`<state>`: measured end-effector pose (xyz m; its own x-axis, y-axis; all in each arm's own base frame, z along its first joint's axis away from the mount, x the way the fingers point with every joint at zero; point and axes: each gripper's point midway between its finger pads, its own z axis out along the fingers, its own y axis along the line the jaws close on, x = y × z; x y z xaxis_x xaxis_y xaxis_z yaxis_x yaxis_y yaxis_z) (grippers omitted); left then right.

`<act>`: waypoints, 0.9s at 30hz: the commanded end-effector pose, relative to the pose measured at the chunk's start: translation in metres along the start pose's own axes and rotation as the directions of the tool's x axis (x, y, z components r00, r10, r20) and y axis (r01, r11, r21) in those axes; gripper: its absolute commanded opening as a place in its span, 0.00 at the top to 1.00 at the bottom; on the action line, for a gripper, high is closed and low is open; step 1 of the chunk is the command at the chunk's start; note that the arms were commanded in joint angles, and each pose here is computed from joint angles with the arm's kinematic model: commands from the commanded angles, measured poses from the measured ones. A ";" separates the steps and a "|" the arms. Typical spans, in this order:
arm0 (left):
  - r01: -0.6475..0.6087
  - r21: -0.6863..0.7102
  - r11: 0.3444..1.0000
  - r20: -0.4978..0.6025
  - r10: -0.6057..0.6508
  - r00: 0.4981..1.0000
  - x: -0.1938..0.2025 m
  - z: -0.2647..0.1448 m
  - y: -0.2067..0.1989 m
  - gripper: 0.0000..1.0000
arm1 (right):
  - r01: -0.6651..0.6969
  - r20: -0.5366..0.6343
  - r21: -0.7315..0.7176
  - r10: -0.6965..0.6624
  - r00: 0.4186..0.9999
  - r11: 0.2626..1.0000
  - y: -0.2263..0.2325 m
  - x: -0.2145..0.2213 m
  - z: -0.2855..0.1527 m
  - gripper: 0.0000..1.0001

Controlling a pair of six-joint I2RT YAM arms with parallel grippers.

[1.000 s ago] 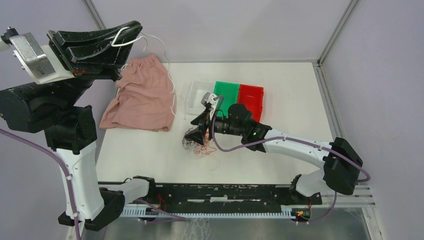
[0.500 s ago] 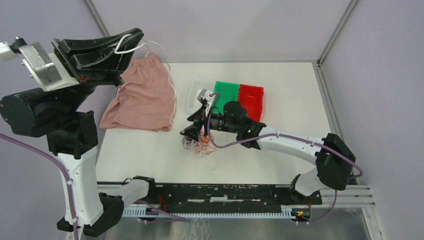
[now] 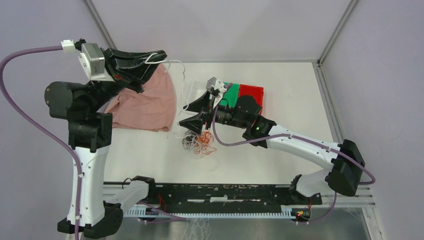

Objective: Untangle the cables
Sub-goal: Untie the cable, then place the cable in the bin.

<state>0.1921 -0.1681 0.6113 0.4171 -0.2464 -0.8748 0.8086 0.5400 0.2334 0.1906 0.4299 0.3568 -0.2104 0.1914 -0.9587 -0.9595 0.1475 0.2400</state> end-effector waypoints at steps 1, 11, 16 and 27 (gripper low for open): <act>-0.031 0.036 0.999 0.027 0.030 0.999 -0.013 -0.005 -0.014 0.97 | 0.024 0.109 -0.056 -0.018 0.994 0.998 0.018 -0.045 0.003 0.27; -0.037 0.050 0.998 0.031 0.036 0.999 -0.016 -0.006 -0.019 0.97 | 0.016 0.021 0.198 -0.021 1.000 0.980 -0.018 -0.036 -0.019 0.25; -0.032 0.052 0.998 0.029 0.031 0.999 -0.015 -0.006 -0.019 0.97 | 0.025 0.057 0.023 -0.027 0.998 0.999 0.017 -0.045 -0.021 0.23; -0.024 0.052 0.998 0.029 0.023 0.999 -0.016 -0.006 -0.019 0.97 | 0.058 0.038 0.107 -0.062 0.997 0.993 -0.006 -0.055 0.000 0.27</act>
<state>0.1750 -0.1690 0.6118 0.4346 -0.2432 -0.8671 0.8153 0.5152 0.2642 0.1898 0.4144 0.3815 -0.2004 0.1722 -0.9645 -0.9518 0.1992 0.2333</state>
